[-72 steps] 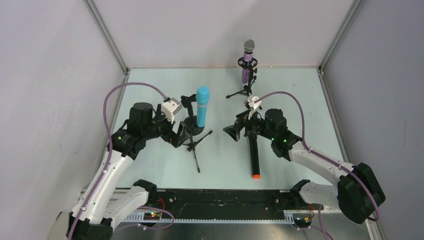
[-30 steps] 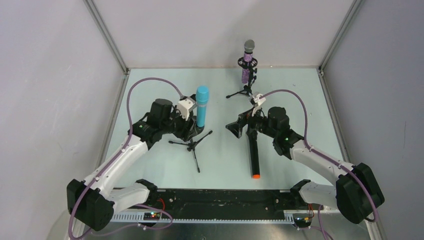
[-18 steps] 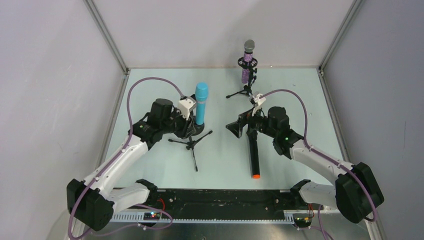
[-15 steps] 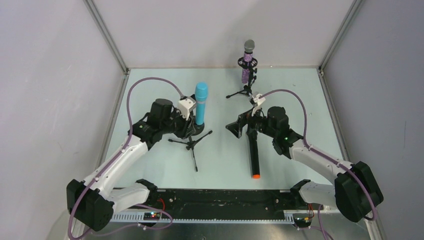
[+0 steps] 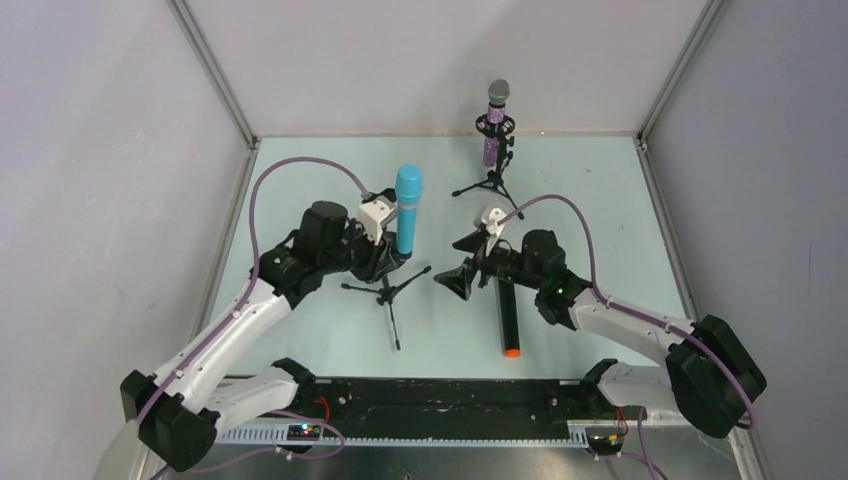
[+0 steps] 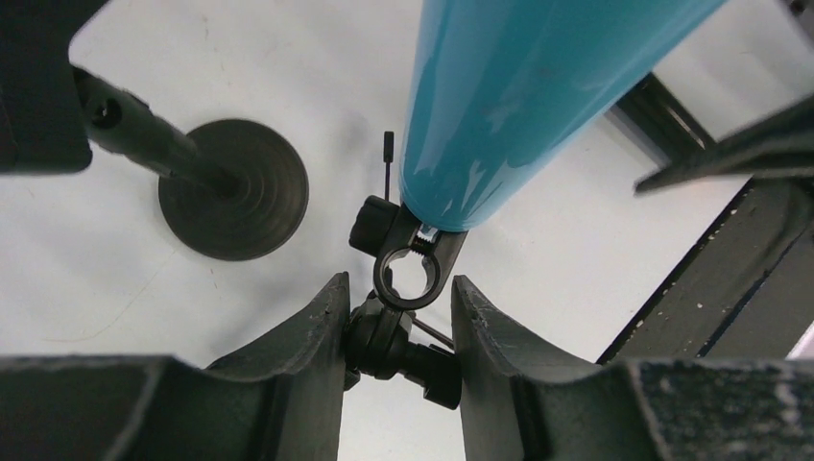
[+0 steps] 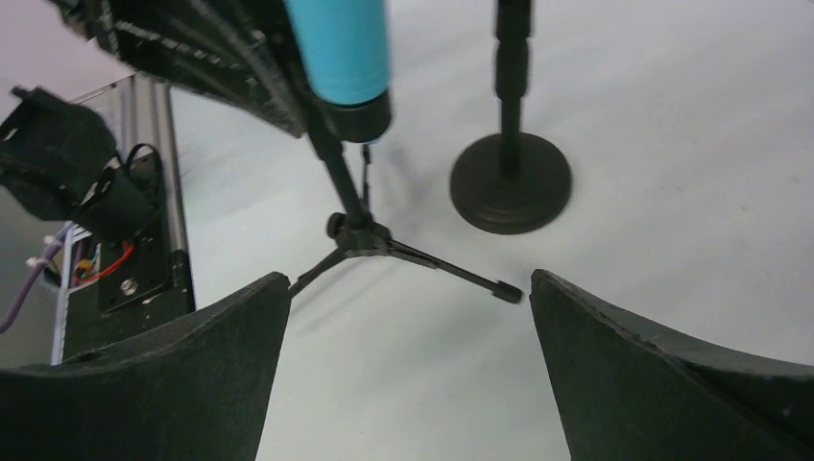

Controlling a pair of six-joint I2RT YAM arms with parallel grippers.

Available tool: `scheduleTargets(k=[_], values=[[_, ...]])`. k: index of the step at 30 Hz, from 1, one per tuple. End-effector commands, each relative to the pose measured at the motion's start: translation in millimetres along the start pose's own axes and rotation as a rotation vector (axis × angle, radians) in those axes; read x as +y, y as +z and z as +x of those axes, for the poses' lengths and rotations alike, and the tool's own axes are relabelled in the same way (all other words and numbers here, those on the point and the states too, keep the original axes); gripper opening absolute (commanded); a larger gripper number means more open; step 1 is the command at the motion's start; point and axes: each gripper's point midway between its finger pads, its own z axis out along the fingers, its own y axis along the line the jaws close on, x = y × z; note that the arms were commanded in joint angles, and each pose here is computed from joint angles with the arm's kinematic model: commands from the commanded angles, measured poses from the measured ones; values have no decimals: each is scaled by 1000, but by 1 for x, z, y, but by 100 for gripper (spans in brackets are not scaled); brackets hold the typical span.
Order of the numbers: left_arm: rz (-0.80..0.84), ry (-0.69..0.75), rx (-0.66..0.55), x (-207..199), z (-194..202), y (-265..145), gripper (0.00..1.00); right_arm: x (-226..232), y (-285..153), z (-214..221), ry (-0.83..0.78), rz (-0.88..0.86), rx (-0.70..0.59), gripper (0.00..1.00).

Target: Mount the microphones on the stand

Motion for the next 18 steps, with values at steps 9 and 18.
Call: scheduleTargets(k=[9,18], values=[[53,56,-256,-36,-96,-35,0,52,25,-35,-75,-197,-222,91],[94,39,-266,-59,-108,-34,0,70,35,-45,-108,-250,-319,83]])
